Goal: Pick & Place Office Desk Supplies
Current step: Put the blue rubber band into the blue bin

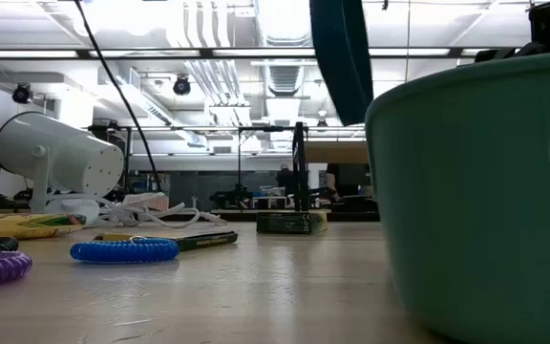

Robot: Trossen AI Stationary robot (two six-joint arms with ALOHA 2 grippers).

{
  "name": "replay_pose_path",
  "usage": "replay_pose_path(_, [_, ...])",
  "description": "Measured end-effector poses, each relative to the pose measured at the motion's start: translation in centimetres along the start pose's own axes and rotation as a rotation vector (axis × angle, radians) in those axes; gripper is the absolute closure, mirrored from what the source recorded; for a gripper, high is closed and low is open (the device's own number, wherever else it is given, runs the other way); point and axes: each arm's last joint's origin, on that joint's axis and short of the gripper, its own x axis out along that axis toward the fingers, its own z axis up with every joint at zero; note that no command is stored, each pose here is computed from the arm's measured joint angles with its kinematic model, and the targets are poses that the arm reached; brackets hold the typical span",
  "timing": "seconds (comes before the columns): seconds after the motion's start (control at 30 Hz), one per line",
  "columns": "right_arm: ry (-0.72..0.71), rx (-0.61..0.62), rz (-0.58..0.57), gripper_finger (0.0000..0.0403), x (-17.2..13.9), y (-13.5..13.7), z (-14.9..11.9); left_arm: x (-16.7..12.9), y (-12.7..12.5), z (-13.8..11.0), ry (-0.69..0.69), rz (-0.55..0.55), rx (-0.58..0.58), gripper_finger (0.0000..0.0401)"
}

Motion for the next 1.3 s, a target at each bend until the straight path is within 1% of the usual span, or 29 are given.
replay_pose_path(0.1, [0.000, 0.000, 0.000, 0.0394, 0.0, 0.0, 0.0, 0.1, 0.7, -0.5, -0.062, -0.010, -0.010, 0.0393])
replay_pose_path(0.27, [0.000, 0.000, 0.000, 0.0394, 0.0, 0.0, 0.0, 0.3, 1.6, -1.7, -0.181, -0.082, -0.004, 0.0393])
replay_pose_path(0.5, [0.000, 0.000, 0.000, 0.0394, 0.0, 0.0, 0.0, 0.6, 2.4, -3.3, -0.288, -0.139, -0.011, 0.0393])
replay_pose_path(0.57, [0.000, 0.000, 0.000, 0.0394, 0.0, 0.0, 0.0, 1.1, 2.0, -3.8, -0.297, -0.149, -0.009, 0.0393])
replay_pose_path(0.77, [-0.001, 0.000, 0.001, 0.0394, 0.0, 0.0, 0.0, 2.5, 0.9, -4.7, -0.317, -0.106, 0.035, 0.0393])
replay_pose_path(0.9, [-0.002, 0.000, -0.001, 0.0394, 0.0, 0.0, 0.0, 3.5, 0.2, -5.1, -0.329, -0.089, 0.043, 0.0393])
replay_pose_path(1.23, [-0.001, 0.000, 0.000, 0.0394, 0.0, 0.0, 0.0, 7.8, -0.9, -5.9, -0.313, -0.108, 0.012, 0.0393])
replay_pose_path(1.3, [-0.001, 0.000, -0.001, 0.0394, 0.0, 0.0, 0.0, 8.6, -1.1, -6.1, -0.303, -0.112, -0.010, 0.0393])
